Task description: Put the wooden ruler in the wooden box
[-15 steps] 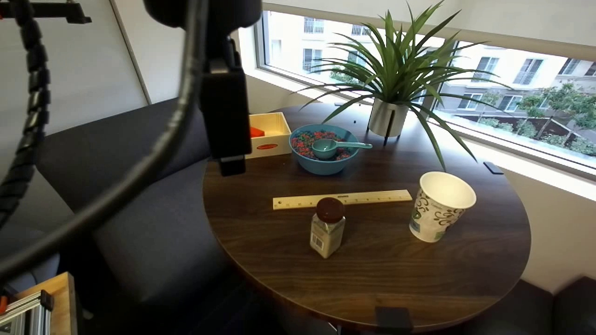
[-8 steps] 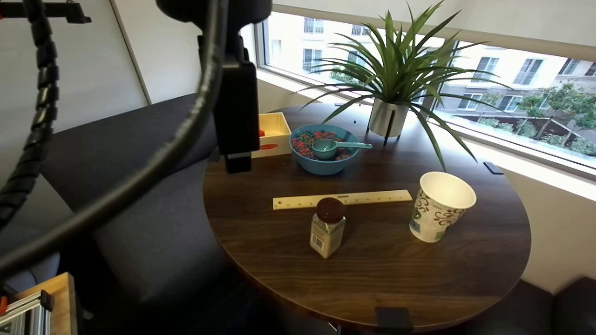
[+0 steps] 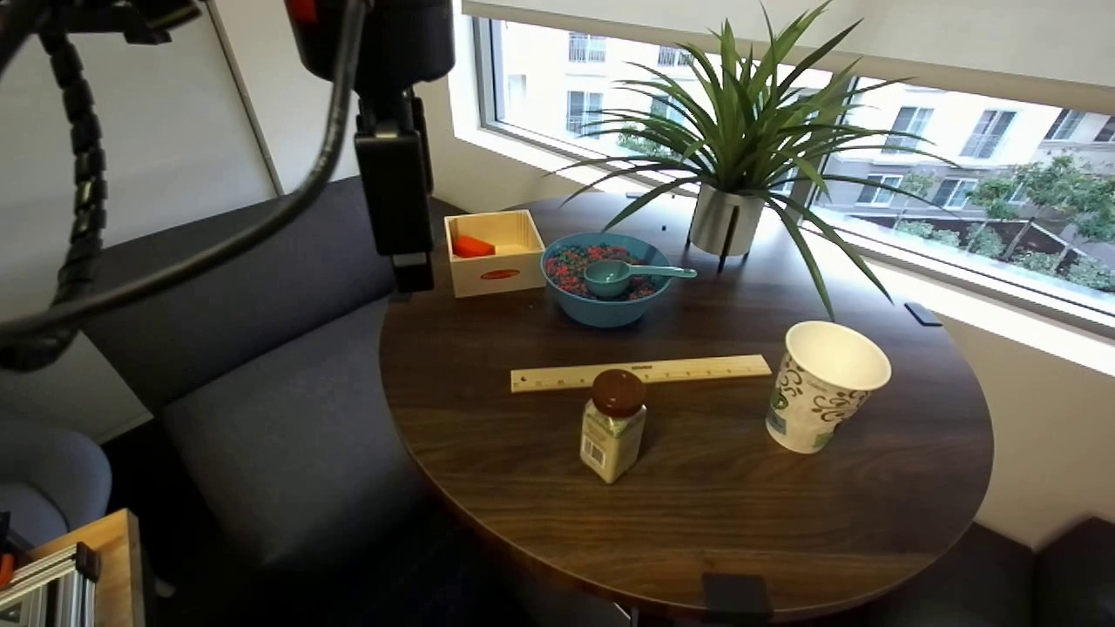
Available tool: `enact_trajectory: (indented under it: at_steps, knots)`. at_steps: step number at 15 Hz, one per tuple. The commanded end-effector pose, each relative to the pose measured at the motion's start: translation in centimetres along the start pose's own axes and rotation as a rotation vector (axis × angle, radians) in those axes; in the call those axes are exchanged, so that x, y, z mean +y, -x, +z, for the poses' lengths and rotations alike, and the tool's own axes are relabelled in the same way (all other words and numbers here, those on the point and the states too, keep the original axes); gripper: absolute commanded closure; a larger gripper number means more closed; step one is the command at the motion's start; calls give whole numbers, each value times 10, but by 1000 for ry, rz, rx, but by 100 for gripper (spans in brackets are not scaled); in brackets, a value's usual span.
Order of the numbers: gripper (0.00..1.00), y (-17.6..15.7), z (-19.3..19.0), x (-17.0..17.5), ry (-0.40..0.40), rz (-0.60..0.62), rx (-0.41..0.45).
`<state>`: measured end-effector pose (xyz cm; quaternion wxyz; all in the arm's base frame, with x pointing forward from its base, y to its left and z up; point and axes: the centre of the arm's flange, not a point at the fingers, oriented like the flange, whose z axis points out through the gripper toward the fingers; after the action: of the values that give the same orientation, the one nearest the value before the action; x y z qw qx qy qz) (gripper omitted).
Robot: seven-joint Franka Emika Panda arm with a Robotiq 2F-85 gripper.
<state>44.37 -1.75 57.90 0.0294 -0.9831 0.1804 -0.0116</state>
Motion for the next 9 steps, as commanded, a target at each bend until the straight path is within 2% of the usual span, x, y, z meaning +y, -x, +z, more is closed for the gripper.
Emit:
enact_trajectory:
  at_steps: [1, 2, 4, 6, 9]
  knots:
    - [0, 12, 31, -33, -65, 65, 30]
    - [0, 7, 42, -42, -85, 78, 44]
    - [0, -3, 62, -59, -143, 22, 52]
    - [0, -14, 78, -72, -125, 21, 61]
    - [0, -25, 105, -83, 12, 66, 94]
